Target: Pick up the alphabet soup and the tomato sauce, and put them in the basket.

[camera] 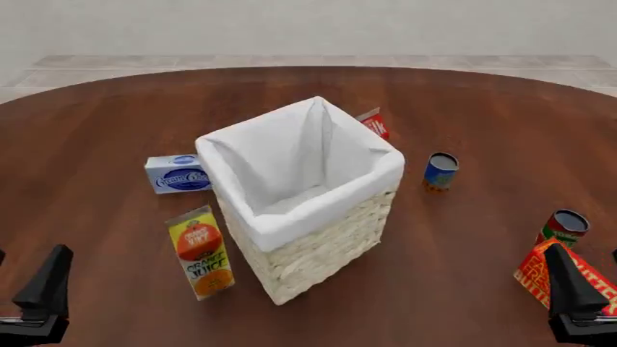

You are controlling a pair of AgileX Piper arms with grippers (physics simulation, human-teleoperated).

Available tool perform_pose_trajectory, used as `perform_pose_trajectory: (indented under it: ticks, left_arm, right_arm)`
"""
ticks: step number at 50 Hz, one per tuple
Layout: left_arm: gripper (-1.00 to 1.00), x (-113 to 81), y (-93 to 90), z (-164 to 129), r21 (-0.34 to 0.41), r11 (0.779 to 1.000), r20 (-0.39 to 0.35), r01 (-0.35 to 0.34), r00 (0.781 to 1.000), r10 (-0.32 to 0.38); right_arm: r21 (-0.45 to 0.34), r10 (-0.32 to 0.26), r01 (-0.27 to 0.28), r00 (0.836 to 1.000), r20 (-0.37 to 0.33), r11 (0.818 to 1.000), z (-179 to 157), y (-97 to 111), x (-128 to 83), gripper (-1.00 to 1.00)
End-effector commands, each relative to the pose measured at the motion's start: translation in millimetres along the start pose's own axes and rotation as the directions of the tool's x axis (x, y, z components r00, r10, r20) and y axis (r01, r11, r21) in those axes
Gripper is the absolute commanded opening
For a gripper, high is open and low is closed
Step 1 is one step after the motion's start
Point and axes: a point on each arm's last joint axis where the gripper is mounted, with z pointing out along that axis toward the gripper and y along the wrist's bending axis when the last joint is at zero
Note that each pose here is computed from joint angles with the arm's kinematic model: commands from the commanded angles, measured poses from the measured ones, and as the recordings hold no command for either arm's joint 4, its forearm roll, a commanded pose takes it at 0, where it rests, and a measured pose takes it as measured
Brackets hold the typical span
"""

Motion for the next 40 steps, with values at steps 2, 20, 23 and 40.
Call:
perform_pose_trajectory:
  ticks: [2, 20, 23, 40]
  left_arm:
    - [1.00, 0.0, 0.0, 0.0, 0.000, 1.000, 0.000, 0.000, 1.000, 0.000]
    - [1.00, 0.0, 0.0, 0.0, 0.000, 1.000, 0.000, 0.000, 1.000, 0.000]
    - [1.00, 0.0, 0.0, 0.0, 0.000, 1.000, 0.000, 0.000, 1.000, 0.000]
    - [1.00, 0.0, 0.0, 0.0, 0.000, 1.000, 0.000, 0.000, 1.000, 0.000]
  right_arm:
    - [-0.012, -0.032, 0.032, 0.999, -0.013, 0.999, 3.4, 0.7, 0.3, 1.00]
    - [-0.005, 0.000, 0.000, 0.999, -0.046, 1.000, 7.3, 0.2, -15.8, 1.00]
    - [-0.010, -0.005, 0.005, 0.999, -0.041, 1.000, 7.0, 0.5, -25.3, 1.00]
    - [-0.015, -0.002, 0.001, 0.999, -0.045, 1.000, 8.8, 0.6, -67.0, 1.00]
